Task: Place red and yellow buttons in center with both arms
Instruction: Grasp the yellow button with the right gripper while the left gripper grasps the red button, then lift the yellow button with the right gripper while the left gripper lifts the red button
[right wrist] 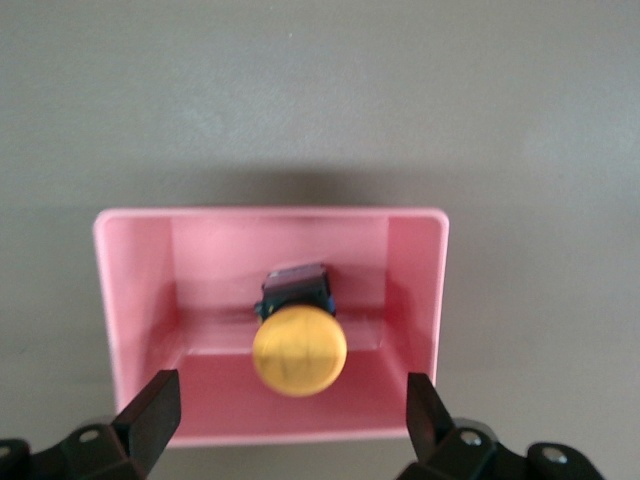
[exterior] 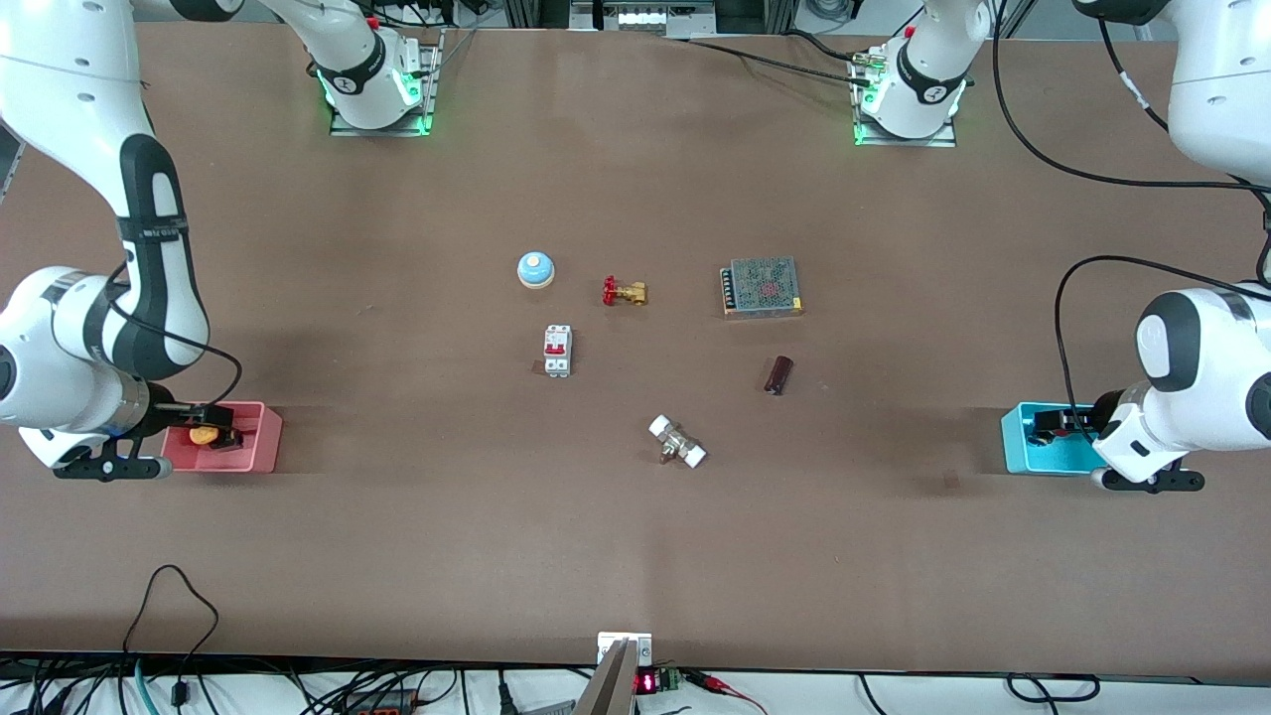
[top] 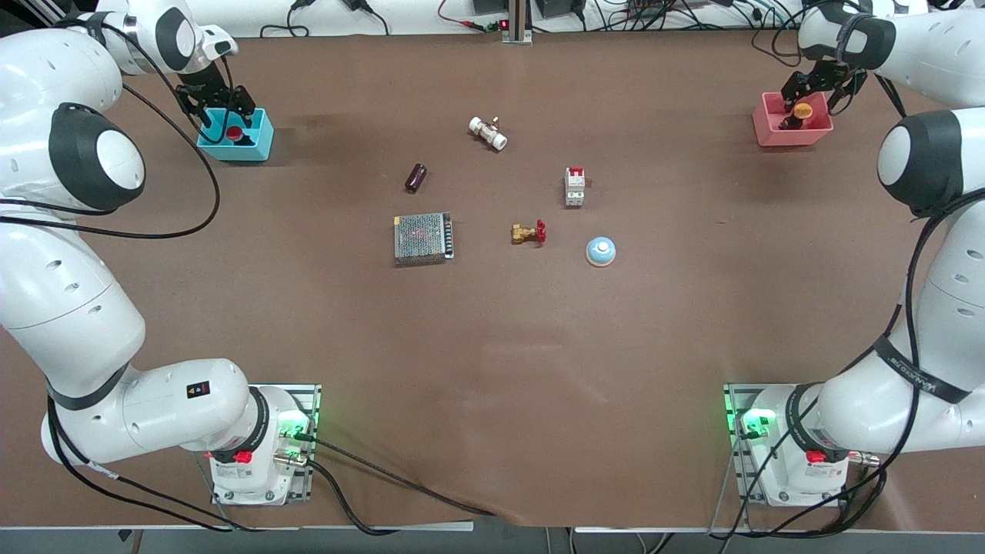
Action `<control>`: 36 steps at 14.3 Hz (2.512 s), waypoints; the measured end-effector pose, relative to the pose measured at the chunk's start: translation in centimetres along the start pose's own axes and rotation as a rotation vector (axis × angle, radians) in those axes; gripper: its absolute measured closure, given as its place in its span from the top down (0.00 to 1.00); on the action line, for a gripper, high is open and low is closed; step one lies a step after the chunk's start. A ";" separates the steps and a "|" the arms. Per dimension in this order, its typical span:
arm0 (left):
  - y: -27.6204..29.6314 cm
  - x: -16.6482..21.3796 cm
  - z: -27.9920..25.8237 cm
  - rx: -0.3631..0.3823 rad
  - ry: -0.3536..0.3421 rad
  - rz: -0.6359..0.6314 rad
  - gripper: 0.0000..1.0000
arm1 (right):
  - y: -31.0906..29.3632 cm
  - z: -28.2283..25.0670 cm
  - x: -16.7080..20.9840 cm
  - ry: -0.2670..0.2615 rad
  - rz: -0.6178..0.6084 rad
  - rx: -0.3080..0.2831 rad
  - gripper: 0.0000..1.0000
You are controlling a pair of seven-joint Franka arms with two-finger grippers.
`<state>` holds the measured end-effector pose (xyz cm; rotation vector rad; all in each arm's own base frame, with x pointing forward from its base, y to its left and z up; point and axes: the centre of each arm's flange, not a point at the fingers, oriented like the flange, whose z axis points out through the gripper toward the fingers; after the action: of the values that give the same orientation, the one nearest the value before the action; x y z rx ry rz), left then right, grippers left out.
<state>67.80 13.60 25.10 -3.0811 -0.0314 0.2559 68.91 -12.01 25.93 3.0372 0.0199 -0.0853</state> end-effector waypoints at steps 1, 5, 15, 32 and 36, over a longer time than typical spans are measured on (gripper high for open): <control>-0.1 0.0 0.3 0.003 -0.004 0.001 1.00 | -0.1 0.5 0.2 0.006 -0.002 -0.004 1.00; -0.1 0.1 1.0 0.002 -0.014 0.002 0.95 | -0.3 2.1 0.3 -0.007 0.001 0.004 1.00; 0.1 0.2 0.8 0.003 -0.008 0.003 0.42 | 0.1 4.2 0.5 0.004 -0.014 0.007 1.00; 10.0 -0.9 -10.0 -0.032 0.026 -0.086 0.42 | -0.1 3.0 1.3 0.015 -0.021 0.021 0.43; 16.4 -1.2 -7.3 -0.057 -0.029 -0.119 0.42 | -0.5 -1.0 2.1 -0.010 -0.035 0.042 0.42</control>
<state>68.05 -3.18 31.66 -3.1164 -0.2257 0.2995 71.03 -11.43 26.79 3.0787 0.0708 -0.1057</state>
